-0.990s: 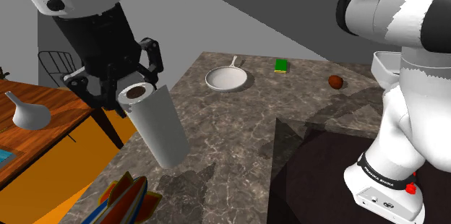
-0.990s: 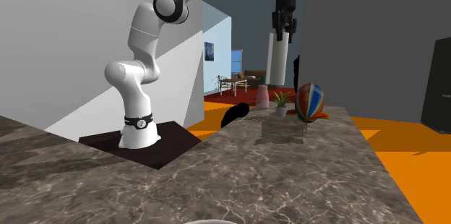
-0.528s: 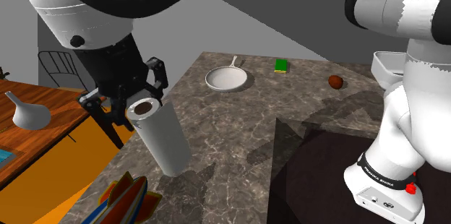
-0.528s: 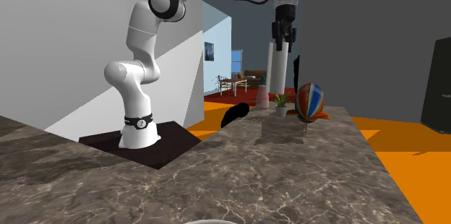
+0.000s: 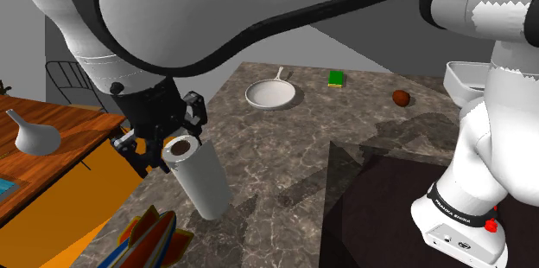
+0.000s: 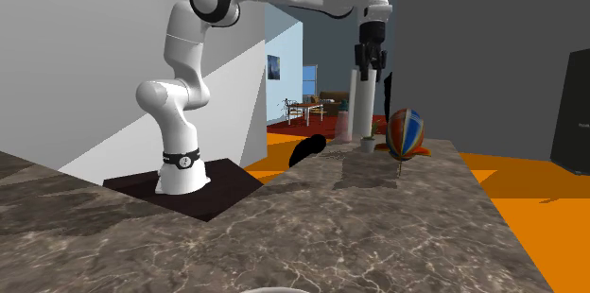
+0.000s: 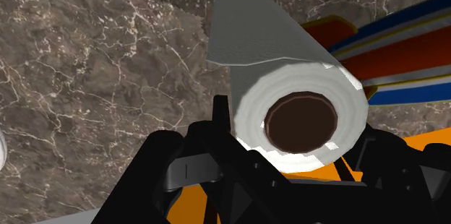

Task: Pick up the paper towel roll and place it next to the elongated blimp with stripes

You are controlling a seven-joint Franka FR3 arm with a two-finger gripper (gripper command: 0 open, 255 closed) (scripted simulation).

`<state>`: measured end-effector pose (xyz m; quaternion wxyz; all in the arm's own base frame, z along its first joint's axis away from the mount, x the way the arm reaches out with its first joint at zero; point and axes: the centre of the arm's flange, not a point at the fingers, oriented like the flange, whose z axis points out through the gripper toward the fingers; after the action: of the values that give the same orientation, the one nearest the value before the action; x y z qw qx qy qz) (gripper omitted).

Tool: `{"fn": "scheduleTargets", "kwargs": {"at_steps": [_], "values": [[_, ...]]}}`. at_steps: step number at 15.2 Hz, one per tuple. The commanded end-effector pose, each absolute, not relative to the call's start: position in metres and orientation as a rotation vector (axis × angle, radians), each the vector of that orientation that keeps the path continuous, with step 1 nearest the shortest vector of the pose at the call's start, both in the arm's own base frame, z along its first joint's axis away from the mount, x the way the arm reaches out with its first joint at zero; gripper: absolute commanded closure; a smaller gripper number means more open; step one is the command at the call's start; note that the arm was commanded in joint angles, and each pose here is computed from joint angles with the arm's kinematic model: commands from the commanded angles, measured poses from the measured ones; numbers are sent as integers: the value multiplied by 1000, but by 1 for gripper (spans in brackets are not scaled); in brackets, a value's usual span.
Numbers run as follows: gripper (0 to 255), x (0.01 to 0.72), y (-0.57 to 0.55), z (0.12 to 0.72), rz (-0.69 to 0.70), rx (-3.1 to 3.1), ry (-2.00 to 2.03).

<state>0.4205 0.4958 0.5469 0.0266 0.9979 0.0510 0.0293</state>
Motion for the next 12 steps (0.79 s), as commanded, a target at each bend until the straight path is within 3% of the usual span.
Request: {"fn": "scheduleTargets", "kwargs": {"at_steps": [1,12], "values": [[255,421,496,536,91,3083,158],[255,421,496,478,91,3083,158]]}}
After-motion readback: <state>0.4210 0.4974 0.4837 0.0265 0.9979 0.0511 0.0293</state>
